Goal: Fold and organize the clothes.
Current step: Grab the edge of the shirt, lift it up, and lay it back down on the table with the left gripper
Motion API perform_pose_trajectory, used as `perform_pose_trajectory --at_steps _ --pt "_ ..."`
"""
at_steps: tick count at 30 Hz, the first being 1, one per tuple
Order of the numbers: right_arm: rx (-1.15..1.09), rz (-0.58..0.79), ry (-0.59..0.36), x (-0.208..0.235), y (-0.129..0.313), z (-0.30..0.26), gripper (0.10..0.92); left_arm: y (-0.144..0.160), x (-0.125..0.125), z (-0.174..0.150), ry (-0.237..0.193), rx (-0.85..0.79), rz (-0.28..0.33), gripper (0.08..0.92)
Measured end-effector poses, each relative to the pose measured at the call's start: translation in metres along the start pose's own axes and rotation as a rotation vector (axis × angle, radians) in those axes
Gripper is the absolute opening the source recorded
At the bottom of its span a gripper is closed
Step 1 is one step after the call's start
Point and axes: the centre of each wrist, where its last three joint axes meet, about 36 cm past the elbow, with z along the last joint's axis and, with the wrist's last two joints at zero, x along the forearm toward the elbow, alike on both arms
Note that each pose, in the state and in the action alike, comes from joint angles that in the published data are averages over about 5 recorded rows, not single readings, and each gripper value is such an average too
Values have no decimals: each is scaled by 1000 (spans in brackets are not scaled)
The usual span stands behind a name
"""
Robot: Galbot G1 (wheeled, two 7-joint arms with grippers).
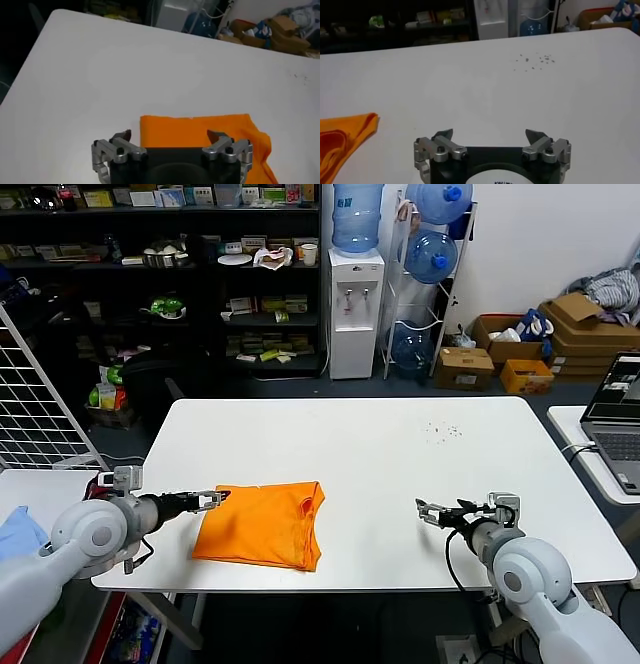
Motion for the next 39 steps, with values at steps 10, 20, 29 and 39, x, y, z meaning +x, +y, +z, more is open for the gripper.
perform_pose_trajectory --at_steps 10,20,29,39 --pt "-9 5 5 1 -3 3 921 16 -14 13 57 -71 45 921" --pt "-14 8 10 -1 -4 6 921 23 -34 27 106 -94 63 921" --pt "-14 9 13 -2 -4 7 921 27 -41 31 120 -97 71 921" --pt "-13 9 14 -2 -4 7 921 28 -45 33 125 -98 71 827"
